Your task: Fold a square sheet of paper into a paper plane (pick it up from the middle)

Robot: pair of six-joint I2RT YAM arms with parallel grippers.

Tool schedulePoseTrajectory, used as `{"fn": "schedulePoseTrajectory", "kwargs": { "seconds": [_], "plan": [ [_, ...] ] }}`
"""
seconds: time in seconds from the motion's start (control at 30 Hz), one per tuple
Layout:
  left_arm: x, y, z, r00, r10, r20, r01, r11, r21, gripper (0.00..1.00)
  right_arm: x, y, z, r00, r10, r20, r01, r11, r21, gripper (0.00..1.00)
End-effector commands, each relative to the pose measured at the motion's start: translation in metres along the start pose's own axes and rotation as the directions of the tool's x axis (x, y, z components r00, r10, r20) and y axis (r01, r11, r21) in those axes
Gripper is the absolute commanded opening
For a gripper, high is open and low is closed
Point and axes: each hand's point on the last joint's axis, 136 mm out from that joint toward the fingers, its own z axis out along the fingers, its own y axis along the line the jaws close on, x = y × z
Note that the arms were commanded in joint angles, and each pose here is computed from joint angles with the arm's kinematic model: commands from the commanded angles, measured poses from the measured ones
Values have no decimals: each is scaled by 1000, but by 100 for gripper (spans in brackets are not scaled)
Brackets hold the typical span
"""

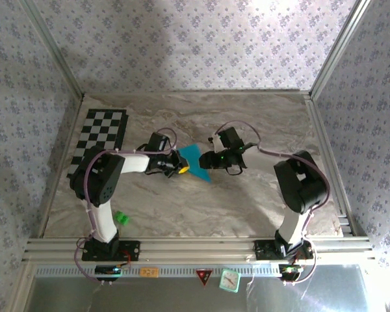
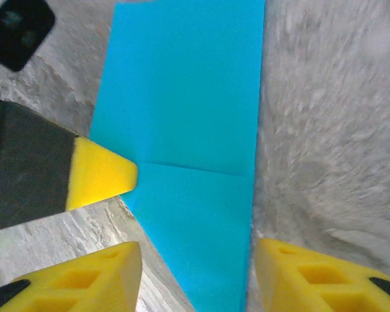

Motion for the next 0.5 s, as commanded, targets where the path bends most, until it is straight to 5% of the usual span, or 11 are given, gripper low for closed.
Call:
{"fn": "schedulePoseTrajectory", "kwargs": {
  "seconds": [0.0, 0.2, 0.47],
  "plan": [
    [-16, -22, -16, 997, 49, 65, -48, 999, -6, 6, -19, -10, -20, 973, -216, 85, 197, 961, 193, 54],
    [-22, -29, -17, 996, 40, 75, -37, 998, -42, 6, -28, -3, -25, 862, -497, 101, 418, 808, 416, 54],
    [-25, -39, -17, 997, 17, 80, -14, 999, -41, 6, 0, 27, 3, 786, -615, 54, 578, 764, 289, 44]
  ]
}}
